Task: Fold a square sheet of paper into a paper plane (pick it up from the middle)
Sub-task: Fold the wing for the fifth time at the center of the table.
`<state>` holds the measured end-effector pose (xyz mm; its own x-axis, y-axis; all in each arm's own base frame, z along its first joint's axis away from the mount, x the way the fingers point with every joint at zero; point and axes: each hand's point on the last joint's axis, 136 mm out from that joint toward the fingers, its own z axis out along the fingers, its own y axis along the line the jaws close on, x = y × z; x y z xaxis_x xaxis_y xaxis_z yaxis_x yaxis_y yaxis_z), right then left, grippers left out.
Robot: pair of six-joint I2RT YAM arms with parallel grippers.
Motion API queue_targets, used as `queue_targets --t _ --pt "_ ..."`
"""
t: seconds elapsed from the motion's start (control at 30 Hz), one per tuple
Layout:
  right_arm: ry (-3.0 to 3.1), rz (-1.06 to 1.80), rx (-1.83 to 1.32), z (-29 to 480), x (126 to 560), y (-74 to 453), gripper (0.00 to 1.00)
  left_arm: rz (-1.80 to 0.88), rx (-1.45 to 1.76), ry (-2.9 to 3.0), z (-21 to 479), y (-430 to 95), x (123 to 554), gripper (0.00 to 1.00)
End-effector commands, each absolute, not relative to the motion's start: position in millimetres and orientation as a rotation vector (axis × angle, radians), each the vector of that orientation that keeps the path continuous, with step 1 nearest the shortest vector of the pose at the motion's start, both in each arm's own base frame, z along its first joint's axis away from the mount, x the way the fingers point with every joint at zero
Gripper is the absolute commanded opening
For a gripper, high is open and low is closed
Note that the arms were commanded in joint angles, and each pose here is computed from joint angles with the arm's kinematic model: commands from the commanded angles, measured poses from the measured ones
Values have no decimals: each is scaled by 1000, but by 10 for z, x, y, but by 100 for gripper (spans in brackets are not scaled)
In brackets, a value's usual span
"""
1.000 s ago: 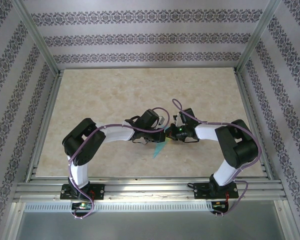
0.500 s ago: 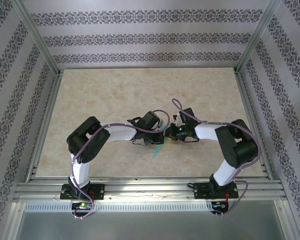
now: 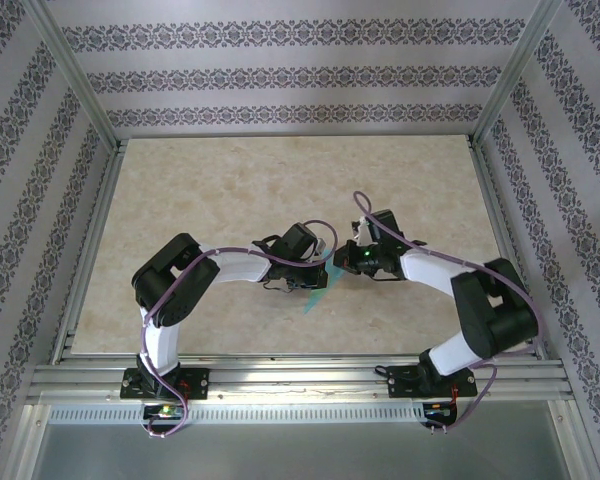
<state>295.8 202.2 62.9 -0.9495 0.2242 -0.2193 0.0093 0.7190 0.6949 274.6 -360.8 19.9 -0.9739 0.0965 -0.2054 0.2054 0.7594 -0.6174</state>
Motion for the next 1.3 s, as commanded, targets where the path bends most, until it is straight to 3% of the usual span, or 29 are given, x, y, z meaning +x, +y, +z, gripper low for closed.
queue_targets --t 0.0,0.27,0.53,0.93,1.27 --pt "2614 1023 188 668 2946 1882 7 -913 189 2897 -43 -3375 2617 0" --pt "2676 1143 226 395 2922 1977 6 -936 204 2884 -42 -3401 2618 0" --pt "2754 976 385 -9 3085 1591 5 -842 229 2964 -156 -3237 2511 0" --pt "2686 882 433 176 3423 1309 5 -839 223 2953 -98 -3204 2496 0" --pt "2589 967 310 579 3058 1567 11 -1000 230 2852 223 -3417 2603 4"
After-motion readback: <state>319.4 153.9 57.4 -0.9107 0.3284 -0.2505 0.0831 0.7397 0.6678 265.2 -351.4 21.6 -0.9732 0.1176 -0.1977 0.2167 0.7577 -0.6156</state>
